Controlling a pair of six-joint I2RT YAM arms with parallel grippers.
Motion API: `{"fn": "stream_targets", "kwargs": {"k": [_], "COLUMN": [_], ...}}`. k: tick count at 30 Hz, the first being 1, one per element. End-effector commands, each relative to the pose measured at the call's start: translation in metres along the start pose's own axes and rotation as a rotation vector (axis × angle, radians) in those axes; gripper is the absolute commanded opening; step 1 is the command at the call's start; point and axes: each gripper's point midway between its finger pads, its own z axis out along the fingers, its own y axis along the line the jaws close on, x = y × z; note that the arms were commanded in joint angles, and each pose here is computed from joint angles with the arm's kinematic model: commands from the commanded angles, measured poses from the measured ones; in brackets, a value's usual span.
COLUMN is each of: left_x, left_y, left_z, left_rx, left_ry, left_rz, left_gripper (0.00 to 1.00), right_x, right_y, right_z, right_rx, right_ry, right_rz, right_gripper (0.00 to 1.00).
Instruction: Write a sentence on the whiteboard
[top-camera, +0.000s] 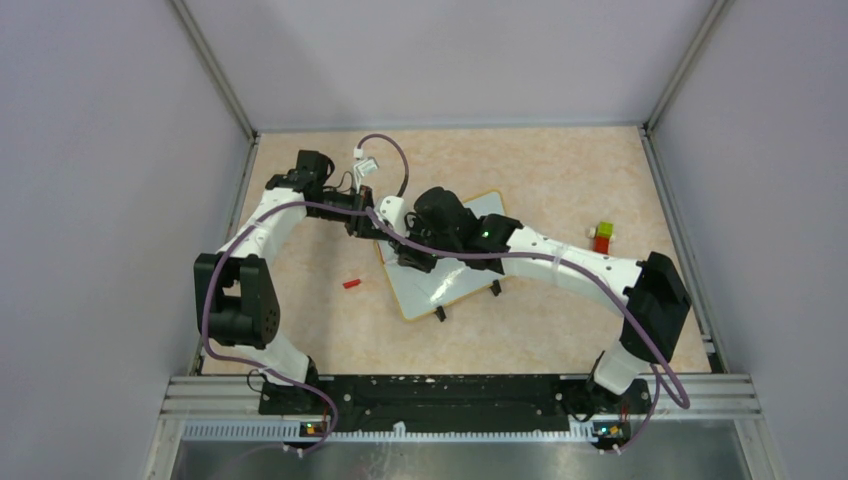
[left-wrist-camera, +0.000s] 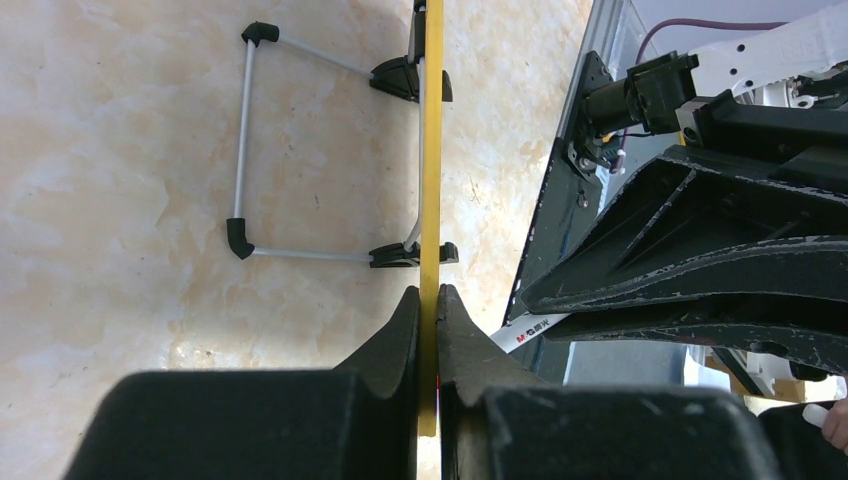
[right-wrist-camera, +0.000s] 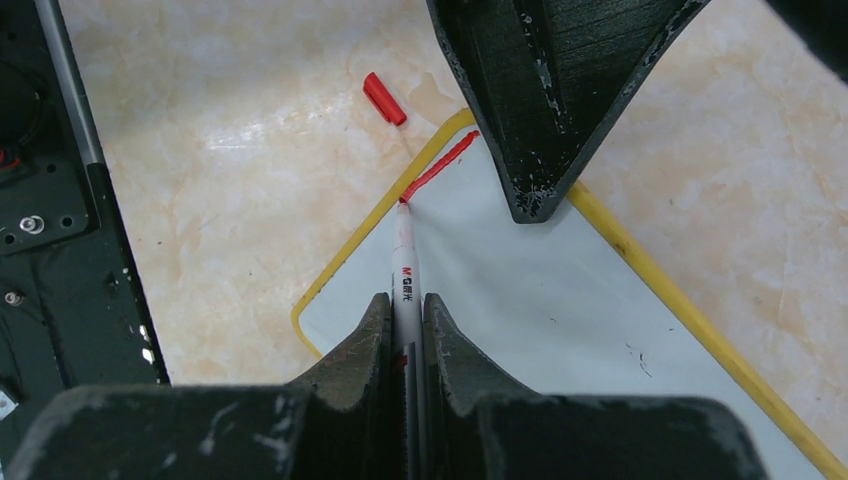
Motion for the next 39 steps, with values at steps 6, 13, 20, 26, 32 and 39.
{"fn": "stream_targets", "kwargs": {"k": [6, 13, 20, 26, 32, 39], "left_x": [-0.009, -0.009, -0.009, -0.009, -0.009, -0.01], "left_y": [-0.006, -0.005, -0.006, -0.006, -0.006, -0.008], "left_z": [-0.001, -0.001, -0.001, -0.001, -0.001, -0.001], "left_rx": [0.003, 0.002, 0.005, 0.006, 0.006, 0.01], "left_ry": [-0.006, -0.005, -0.007, -0.006, -0.008, -0.01], "left_rz": [0.026, 0.025, 0.024, 0.025, 0.026, 0.028], "left_gripper": [0.0, 0.0, 0.0, 0.0, 0.0, 0.0], "right_x": [-0.009, -0.009, -0.028, -0.036, -0.04, -0.04], "right_y": [-0.019, -0.022, -0.011, -0.019, -0.028, -0.035], "right_z": [-0.02, -0.025, -0.037, -0.045, -0.038, -0.03], "right_rx": [0.096, 0.107, 0.043, 0.055, 0.098, 0.126], "right_ry": [-0.032, -0.033, -0.083, -0.101, -0.106, -0.102], "right_rz": [0.004, 0.006, -0.005, 0.007, 0.02, 0.036], "right_gripper": [0.0, 0.0, 0.0, 0.0, 0.0, 0.0]}}
